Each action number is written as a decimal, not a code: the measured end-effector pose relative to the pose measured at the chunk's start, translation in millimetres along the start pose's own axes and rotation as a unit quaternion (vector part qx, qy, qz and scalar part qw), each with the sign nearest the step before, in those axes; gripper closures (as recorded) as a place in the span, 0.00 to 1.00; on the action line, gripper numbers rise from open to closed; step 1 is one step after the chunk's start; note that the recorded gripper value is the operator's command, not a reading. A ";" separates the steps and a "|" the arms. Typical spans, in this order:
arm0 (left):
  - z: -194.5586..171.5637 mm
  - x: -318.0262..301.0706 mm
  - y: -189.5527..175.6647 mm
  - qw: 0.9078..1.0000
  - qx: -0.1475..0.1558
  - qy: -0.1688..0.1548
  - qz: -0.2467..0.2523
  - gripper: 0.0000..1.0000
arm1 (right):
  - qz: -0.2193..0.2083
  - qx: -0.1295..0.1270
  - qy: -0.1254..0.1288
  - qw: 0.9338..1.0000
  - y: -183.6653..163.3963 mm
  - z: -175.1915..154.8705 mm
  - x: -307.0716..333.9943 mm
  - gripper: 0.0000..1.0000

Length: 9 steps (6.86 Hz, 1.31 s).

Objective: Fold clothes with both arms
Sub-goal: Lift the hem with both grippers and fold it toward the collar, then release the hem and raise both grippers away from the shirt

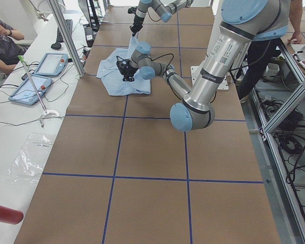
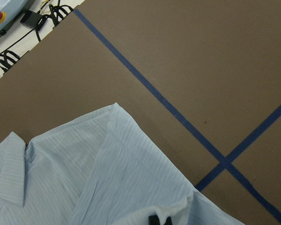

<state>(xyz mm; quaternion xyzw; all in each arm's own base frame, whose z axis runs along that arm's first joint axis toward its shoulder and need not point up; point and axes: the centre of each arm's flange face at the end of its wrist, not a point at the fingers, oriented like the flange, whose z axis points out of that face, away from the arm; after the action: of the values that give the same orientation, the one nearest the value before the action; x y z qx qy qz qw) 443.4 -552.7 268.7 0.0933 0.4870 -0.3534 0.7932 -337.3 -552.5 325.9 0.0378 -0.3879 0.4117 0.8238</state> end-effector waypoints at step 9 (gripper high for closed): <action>113.2 3.0 -32.0 0.999 0.043 -0.004 0.009 1.00 | 0.023 0.025 0.025 0.999 -56.2 121.6 -73.1 1.00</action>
<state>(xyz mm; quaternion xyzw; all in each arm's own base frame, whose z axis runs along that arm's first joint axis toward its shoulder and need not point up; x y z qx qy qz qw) 503.4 -633.3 330.0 0.1300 0.4678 -0.3671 0.7934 -397.8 -683.3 376.0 0.0387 -0.3572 0.4412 0.8223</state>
